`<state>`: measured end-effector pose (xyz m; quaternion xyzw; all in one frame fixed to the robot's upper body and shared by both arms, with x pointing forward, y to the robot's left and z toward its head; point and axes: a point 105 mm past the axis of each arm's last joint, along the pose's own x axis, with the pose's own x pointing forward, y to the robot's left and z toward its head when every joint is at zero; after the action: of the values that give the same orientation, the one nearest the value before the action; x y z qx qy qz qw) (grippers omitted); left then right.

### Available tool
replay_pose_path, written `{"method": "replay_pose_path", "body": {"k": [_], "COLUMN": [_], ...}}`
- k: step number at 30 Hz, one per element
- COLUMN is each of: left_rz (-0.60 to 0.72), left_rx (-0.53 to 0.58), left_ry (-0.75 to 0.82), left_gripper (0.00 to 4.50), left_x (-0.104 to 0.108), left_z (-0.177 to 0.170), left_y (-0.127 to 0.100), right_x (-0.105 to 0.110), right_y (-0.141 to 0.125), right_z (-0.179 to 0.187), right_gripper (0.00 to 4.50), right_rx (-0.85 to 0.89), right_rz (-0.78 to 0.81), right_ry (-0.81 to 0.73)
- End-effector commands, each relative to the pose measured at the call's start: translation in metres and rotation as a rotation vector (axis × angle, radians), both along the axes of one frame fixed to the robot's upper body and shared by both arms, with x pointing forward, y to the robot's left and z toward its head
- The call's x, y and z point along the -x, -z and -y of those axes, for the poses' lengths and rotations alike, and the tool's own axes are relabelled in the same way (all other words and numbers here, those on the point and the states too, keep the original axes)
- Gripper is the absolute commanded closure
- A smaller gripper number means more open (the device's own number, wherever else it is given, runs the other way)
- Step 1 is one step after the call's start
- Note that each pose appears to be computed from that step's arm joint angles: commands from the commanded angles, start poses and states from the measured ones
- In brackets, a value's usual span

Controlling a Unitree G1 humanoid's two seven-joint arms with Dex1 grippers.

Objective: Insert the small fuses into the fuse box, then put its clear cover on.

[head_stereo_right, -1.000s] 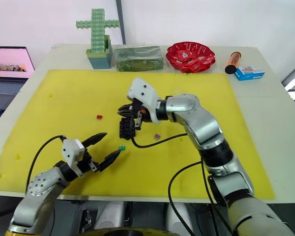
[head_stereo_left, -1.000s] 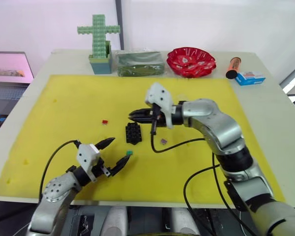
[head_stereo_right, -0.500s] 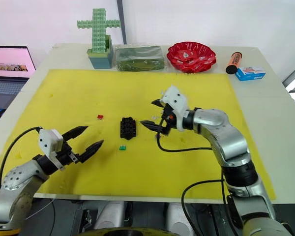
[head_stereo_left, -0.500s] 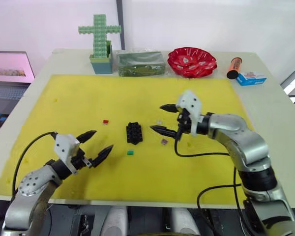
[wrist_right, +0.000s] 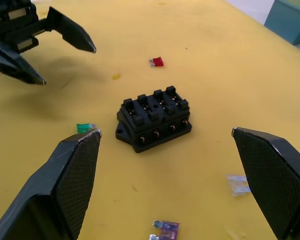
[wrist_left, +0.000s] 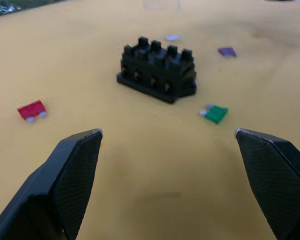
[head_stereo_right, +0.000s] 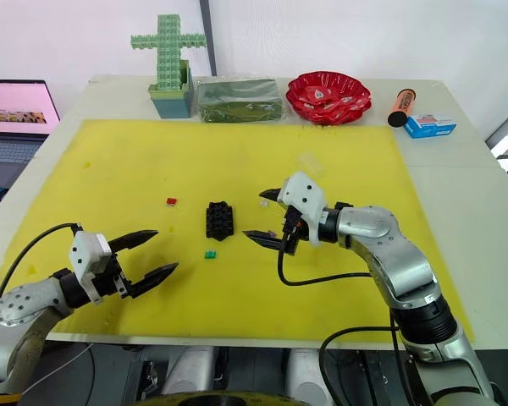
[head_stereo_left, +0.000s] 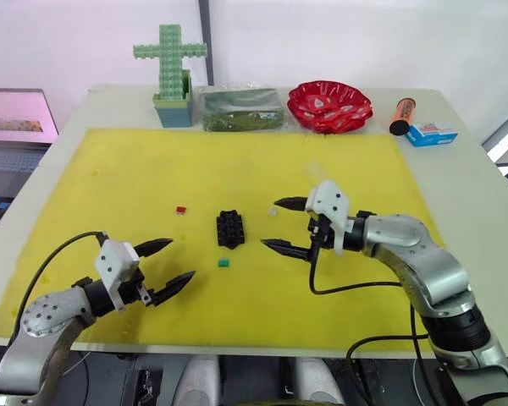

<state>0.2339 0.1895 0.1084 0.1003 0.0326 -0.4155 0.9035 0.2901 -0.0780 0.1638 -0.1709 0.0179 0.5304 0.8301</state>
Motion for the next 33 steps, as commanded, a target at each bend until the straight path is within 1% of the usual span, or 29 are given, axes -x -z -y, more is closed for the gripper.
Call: {"method": "replay_pose_path", "body": {"k": [1,4,6,8,11,12,14,17,18,19,20,22,24,26,27,28,30,33], "left_rz": [0.052,0.103,0.14,0.156,0.154,0.145,0.082,0.008,-0.041,-0.116,-0.182,-0.274,-0.356,-0.391,-0.402,-0.443,-0.521,-0.611], "left_rx": [-0.003,-0.067,-0.117,-0.136,-0.103,-0.09,0.013,0.123,0.198,0.311,0.399,0.539,0.681,0.804,0.84,0.866,0.88,1.008], "left_ry": [0.038,0.132,0.201,0.239,0.215,0.199,0.101,0.021,-0.039,-0.129,-0.198,-0.29,-0.32,-0.345,-0.353,-0.374,-0.423,-0.39], "left_gripper": [0.0,0.0,0.0,0.0,0.57,0.95,1.67,1.67,1.67,1.67,1.67,1.67,1.67,1.67,1.67,1.67,1.67,1.67], "left_x": [0.003,0.008,0.011,0.011,0.005,0.002,-0.008,-0.012,-0.015,-0.019,-0.021,-0.024,-0.025,-0.029,-0.03,-0.031,-0.033,-0.031], "left_z": [0.003,0.011,0.018,0.021,0.018,0.016,0.009,0.004,-0.002,-0.011,-0.017,-0.025,-0.029,-0.036,-0.039,-0.044,-0.053,-0.058], "left_y": [-0.009,-0.007,-0.005,-0.003,-0.005,-0.005,-0.011,-0.019,-0.021,-0.024,-0.026,-0.031,-0.04,-0.051,-0.055,-0.054,-0.049,-0.051], "right_x": [0.003,0.007,0.015,0.02,0.021,0.021,0.021,0.023,0.023,0.023,0.022,0.021,0.022,0.021,0.019,0.017,0.014,0.01], "right_y": [-0.014,-0.01,-0.01,-0.013,-0.016,-0.018,-0.02,-0.022,-0.024,-0.029,-0.034,-0.041,-0.044,-0.047,-0.049,-0.05,-0.051,-0.049], "right_z": [-0.003,-0.001,0.0,0.0,0.001,0.0,0.001,0.002,0.002,0.001,0.0,-0.004,-0.008,-0.013,-0.014,-0.016,-0.019,-0.023], "right_gripper": [0.04,0.04,0.04,0.04,0.0,0.0,0.0,0.0,0.0,0.0,0.0,0.0,0.0,0.0,0.0,0.0,0.0,0.0], "right_rx": [-0.035,-0.007,-0.01,0.003,0.017,0.014,0.008,0.001,-0.007,-0.02,-0.034,-0.061,-0.054,-0.05,-0.05,-0.053,-0.053,-0.027], "right_rz": [0.106,0.085,0.048,0.068,0.098,0.1,0.099,0.096,0.098,0.101,0.102,0.093,0.097,0.12,0.13,0.139,0.15,0.172], "right_ry": [-0.02,-0.065,-0.123,-0.156,-0.159,-0.156,-0.147,-0.142,-0.137,-0.134,-0.132,-0.136,-0.159,-0.166,-0.164,-0.157,-0.147,-0.143]}}
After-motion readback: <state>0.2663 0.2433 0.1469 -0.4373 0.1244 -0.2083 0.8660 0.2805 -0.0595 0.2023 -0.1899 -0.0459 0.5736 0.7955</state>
